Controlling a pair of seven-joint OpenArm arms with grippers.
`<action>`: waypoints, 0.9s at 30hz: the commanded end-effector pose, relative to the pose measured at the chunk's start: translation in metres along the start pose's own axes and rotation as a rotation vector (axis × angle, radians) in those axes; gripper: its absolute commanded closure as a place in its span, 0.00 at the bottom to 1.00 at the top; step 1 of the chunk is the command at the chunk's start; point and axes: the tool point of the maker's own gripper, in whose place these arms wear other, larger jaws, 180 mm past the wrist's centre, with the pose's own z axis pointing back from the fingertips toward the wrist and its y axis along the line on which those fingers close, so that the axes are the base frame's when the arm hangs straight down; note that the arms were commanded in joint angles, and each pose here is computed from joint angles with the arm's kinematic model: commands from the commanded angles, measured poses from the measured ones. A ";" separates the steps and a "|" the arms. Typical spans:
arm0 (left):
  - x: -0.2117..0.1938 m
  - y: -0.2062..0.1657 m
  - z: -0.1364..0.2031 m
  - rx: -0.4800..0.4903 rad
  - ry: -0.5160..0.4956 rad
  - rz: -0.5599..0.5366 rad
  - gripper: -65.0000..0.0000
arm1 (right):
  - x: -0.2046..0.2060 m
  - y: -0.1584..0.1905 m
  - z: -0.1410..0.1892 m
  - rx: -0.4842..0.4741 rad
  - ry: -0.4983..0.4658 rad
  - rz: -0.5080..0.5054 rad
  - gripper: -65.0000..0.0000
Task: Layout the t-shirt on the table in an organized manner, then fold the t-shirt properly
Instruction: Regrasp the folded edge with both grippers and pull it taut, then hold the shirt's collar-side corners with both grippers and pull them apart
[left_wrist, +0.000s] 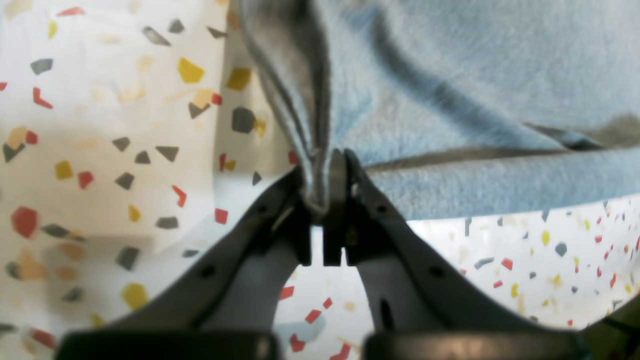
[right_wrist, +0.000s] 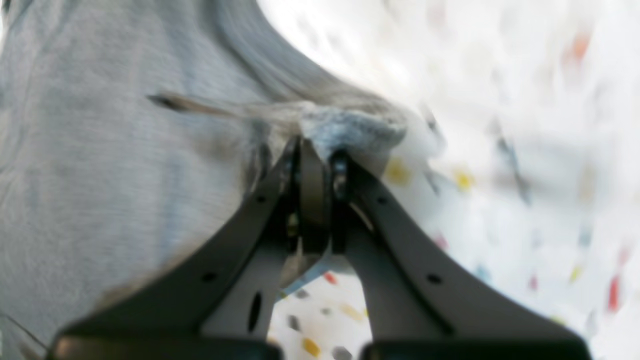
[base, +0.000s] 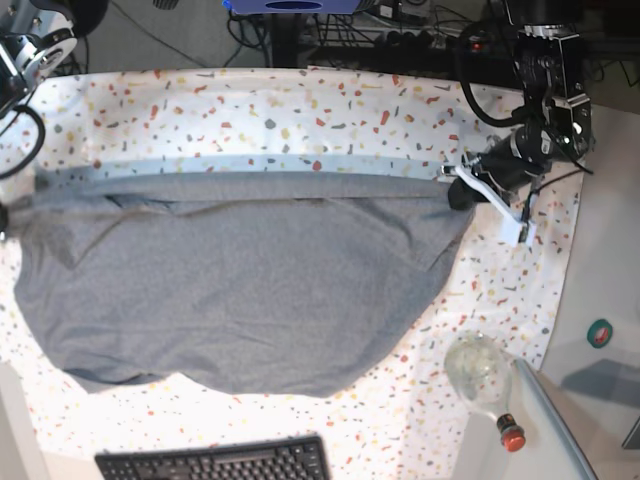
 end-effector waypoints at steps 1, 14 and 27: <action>0.046 -0.002 0.008 0.005 -0.110 -0.046 1.00 | 0.043 0.000 0.014 -0.030 -0.088 0.027 1.00; 0.284 -0.082 0.030 -0.054 -0.346 -0.218 1.00 | 0.222 0.124 0.038 0.065 -0.251 0.227 1.00; 0.481 -0.178 0.086 -0.136 -0.607 -0.288 1.00 | 0.409 0.202 0.188 0.123 -0.709 0.320 1.00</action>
